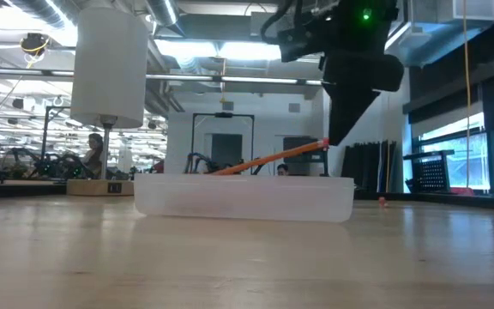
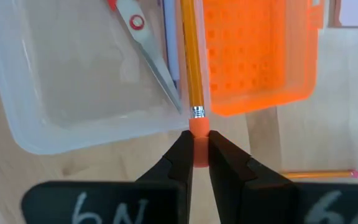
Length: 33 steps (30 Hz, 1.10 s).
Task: Pack school essentials
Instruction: Put the bottom orange pencil into the orange supply box
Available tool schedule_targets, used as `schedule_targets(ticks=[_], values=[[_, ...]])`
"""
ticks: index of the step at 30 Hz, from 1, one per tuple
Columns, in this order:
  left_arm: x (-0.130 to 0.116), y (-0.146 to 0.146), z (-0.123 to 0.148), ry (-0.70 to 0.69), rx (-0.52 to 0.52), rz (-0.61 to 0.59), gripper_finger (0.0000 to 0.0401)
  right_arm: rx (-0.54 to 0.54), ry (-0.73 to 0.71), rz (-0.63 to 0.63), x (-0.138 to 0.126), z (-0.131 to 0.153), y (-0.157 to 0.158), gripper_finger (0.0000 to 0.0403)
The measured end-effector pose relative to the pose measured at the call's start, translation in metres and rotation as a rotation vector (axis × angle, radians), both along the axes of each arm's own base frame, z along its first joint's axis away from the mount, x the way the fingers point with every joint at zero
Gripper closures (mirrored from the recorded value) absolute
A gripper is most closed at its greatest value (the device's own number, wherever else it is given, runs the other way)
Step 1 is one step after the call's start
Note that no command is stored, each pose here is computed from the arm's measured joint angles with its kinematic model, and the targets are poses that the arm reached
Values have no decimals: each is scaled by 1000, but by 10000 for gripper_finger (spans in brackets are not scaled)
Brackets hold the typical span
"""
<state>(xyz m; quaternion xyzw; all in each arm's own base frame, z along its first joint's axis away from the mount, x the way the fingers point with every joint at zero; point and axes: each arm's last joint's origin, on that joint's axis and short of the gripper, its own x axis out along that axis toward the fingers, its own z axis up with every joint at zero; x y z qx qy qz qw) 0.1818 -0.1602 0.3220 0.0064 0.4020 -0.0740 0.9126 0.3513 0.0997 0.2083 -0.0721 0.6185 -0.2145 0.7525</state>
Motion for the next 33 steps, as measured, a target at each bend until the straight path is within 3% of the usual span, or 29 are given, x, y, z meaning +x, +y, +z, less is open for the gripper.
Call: schedule_targets(ticks=[9, 28, 33], values=[[0, 0, 0, -3, 3, 4, 291, 22, -90, 55, 14, 1, -4, 361], [0, 0, 0, -3, 3, 4, 291, 45, -48, 44, 14, 0, -16, 361], [0, 0, 0, -3, 3, 4, 291, 114, -68, 27, 18, 0, -21, 361]])
